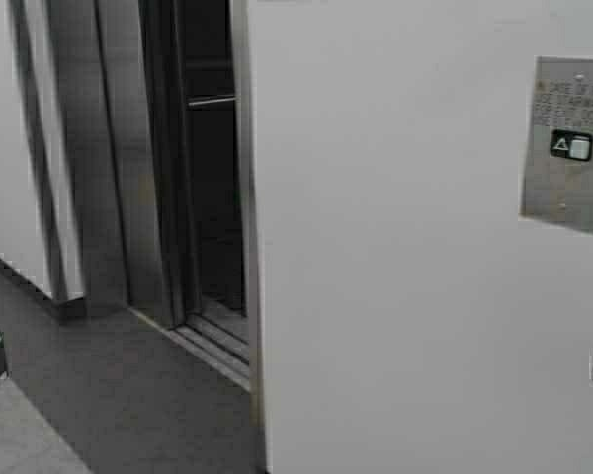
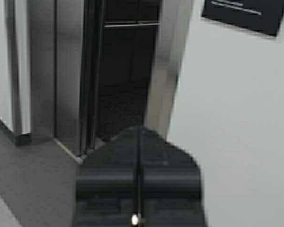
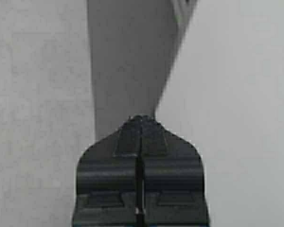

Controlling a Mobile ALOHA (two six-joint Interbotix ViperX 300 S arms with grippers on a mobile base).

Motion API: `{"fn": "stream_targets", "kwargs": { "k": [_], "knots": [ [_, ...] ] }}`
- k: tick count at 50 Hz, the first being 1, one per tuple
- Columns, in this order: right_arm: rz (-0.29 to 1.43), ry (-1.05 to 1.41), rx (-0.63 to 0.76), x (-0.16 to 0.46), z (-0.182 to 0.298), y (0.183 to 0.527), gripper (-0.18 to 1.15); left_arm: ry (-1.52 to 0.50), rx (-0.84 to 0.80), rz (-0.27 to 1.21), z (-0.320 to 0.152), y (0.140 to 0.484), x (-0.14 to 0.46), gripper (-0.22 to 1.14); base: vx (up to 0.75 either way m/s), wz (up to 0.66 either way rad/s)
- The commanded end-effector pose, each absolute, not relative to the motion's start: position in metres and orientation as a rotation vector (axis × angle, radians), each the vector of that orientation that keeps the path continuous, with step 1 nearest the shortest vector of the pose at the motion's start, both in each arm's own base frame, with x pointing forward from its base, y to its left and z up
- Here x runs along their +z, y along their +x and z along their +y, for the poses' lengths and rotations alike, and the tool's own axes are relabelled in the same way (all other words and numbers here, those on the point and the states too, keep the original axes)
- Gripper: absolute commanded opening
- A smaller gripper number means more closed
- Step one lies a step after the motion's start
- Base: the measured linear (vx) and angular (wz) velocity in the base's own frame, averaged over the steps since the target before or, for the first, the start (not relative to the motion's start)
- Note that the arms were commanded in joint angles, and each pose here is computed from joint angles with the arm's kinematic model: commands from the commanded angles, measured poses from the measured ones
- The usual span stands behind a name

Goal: Navigate to elevator, push the call button, then enter the elevator

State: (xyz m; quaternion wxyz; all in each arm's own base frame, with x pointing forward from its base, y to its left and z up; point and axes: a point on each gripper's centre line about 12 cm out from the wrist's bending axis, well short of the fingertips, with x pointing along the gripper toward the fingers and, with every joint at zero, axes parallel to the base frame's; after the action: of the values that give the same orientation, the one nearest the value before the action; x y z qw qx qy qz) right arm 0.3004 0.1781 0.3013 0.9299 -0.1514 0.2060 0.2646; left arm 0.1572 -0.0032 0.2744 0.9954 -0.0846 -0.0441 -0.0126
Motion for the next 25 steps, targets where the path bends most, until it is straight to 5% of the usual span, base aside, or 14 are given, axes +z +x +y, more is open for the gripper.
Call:
{"fn": "stream_targets", "kwargs": {
  "k": [1, 25],
  "knots": [
    [0.352, -0.278, 0.524, 0.312, 0.172, 0.304, 0.06, -0.166, -0.026, -0.088, -0.004, 0.16, 0.276, 0.02, -0.04, 0.18],
    [0.33, -0.255, 0.473, 0.309, 0.155, 0.313, 0.06, -0.171, -0.024, -0.07, -0.004, 0.164, 0.273, 0.02, 0.03, 0.31]
  ]
}}
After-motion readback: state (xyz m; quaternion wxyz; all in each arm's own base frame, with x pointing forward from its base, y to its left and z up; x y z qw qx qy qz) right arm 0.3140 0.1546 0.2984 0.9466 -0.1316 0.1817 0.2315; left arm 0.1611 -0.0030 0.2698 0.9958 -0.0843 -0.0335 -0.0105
